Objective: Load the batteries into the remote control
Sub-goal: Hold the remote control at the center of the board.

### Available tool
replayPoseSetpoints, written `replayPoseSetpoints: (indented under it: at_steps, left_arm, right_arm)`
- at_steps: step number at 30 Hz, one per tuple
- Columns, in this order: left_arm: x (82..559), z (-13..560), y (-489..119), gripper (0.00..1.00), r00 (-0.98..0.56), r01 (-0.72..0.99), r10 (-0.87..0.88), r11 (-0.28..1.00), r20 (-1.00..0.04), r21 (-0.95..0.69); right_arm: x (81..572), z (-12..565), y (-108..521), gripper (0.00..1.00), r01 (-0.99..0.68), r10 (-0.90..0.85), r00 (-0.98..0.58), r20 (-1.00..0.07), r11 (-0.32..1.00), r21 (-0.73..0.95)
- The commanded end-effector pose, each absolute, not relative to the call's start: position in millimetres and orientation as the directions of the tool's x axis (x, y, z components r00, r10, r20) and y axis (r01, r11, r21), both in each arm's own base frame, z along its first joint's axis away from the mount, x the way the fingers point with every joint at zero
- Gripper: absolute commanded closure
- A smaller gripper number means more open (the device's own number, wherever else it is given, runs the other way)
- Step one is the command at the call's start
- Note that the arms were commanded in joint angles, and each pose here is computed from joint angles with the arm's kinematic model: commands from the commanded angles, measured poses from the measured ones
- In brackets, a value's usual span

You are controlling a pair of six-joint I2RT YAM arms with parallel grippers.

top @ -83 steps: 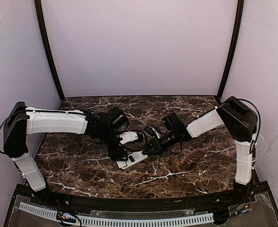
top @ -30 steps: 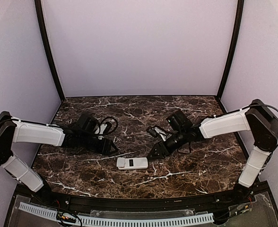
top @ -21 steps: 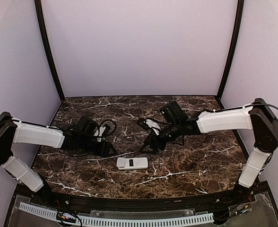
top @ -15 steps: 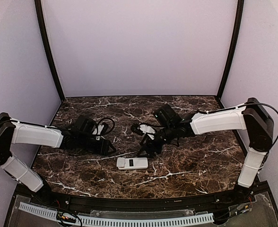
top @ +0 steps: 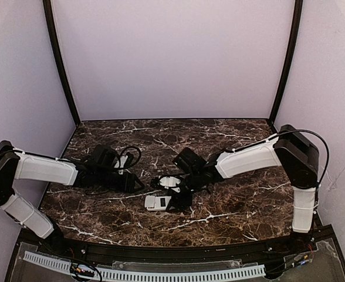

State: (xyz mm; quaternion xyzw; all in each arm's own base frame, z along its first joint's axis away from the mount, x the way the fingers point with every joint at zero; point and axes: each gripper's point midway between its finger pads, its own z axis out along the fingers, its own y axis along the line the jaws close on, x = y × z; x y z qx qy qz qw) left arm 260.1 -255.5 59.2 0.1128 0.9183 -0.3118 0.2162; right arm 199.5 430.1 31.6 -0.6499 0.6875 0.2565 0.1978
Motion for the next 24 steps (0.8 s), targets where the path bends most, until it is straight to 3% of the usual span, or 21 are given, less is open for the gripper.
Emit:
replayPoseSetpoints:
  at_steps: [1,24]
  left_arm:
    - [257,50,-255,0.44,-0.895,0.319,0.056,0.773,-0.442,-0.549]
    - [276,39,-278,0.58,-0.907,0.312,0.05,0.744,-0.417,-0.59]
  right_arm:
    - [204,26,436,0.27,-0.999,-0.805,-0.022,-0.592,0.001,0.037]
    - [199,19,463,0.3,-0.999,-0.805,0.05,-0.591,-0.038,-0.033]
